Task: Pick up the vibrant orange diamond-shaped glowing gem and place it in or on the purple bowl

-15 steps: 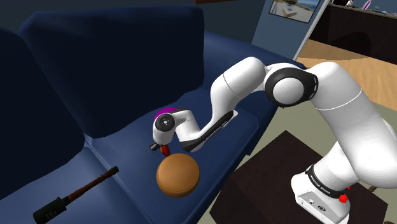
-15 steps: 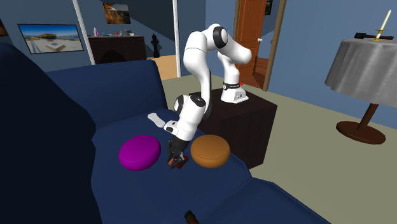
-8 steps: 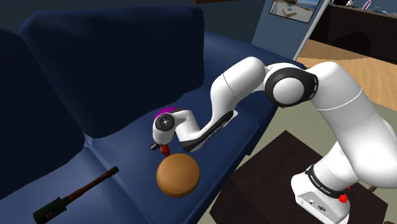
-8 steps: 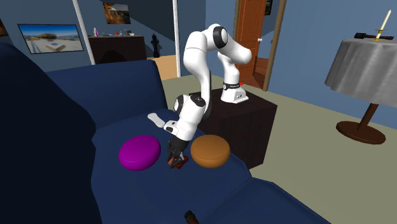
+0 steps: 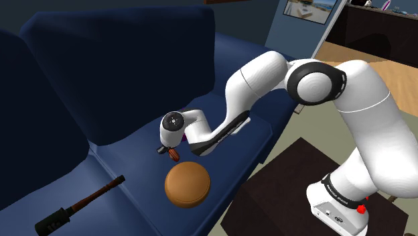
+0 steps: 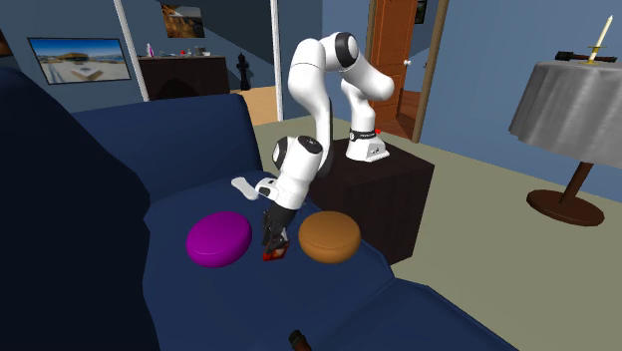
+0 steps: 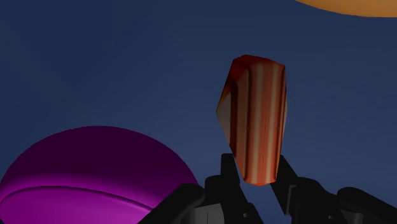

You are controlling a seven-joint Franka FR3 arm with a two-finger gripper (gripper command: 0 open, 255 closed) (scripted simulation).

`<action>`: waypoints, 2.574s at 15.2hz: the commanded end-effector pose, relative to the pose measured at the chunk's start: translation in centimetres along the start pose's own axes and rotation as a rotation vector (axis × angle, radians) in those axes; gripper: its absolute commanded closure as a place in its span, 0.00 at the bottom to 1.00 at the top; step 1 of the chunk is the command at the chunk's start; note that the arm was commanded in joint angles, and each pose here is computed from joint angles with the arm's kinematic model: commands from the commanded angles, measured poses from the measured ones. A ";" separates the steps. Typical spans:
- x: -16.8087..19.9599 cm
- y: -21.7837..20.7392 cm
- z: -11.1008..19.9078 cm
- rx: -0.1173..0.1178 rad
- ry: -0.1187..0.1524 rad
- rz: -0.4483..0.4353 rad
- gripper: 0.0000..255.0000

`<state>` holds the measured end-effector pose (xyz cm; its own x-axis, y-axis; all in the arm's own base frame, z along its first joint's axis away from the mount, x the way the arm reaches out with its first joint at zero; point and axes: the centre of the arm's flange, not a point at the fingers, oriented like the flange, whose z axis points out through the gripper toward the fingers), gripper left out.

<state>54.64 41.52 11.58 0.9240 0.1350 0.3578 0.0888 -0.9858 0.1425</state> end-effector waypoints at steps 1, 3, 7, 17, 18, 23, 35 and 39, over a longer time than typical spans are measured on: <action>0.3 0.2 -1.0 0.000 0.000 0.000 1.00; 0.7 0.3 -2.0 0.000 0.000 0.000 1.00; 1.5 0.6 -3.9 0.000 0.000 0.000 1.00; 3.4 1.4 -8.8 0.000 0.000 0.000 1.00; 3.5 1.5 -9.3 0.000 0.000 0.000 1.00; 4.5 1.8 -11.7 0.000 0.000 0.000 1.00; 12.3 10.6 -9.2 0.000 0.000 0.000 1.00; 15.6 14.4 -7.5 0.000 0.000 0.000 1.00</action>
<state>66.28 31.00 26.20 0.9243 0.1337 0.3575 0.0876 -0.9859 0.1424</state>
